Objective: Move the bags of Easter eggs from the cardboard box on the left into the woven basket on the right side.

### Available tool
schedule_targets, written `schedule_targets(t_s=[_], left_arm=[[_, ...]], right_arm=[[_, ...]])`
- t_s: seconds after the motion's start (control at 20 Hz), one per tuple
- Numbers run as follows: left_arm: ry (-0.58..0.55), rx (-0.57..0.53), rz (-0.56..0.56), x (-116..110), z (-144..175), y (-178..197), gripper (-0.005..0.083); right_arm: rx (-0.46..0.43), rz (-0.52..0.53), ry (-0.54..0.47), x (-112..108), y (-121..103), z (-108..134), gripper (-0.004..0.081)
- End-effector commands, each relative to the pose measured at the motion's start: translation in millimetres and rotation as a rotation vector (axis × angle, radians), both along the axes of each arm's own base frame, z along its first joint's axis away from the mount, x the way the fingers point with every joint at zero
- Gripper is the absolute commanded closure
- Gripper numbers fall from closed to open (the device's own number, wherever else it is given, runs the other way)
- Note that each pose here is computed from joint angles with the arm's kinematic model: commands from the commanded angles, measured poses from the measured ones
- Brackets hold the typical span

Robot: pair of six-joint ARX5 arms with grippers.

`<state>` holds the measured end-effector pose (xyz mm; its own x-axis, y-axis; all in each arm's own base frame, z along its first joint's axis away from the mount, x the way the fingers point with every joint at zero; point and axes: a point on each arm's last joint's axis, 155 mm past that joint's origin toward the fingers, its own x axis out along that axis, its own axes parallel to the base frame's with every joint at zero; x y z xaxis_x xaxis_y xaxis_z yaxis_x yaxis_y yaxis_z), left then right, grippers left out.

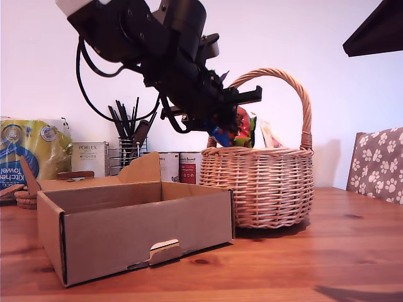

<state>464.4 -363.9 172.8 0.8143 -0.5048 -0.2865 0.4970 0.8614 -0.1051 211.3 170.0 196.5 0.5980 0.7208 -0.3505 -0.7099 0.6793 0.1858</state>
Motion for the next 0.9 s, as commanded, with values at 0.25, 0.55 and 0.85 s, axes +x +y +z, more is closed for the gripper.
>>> schedule_targets(t_s=[0.25,0.55,0.85], left_arm=[[0.136,-0.009,-0.076,-11.7,-50.2,-18.0,0.0797],[0.119,-0.034,-0.120,-13.0,-39.4,-26.7,0.0323],[0.050,0.004,-0.200,-27.5,10.9,-25.7,0.0258]], right_arm=[[0.008,0.000,-0.021,0.9,0.3,8.9,0.0783],[0.009,0.001,-0.020,0.8,0.4,9.0,0.0783],[0.009,0.002,-0.020,0.6,0.6,9.0,0.0783]])
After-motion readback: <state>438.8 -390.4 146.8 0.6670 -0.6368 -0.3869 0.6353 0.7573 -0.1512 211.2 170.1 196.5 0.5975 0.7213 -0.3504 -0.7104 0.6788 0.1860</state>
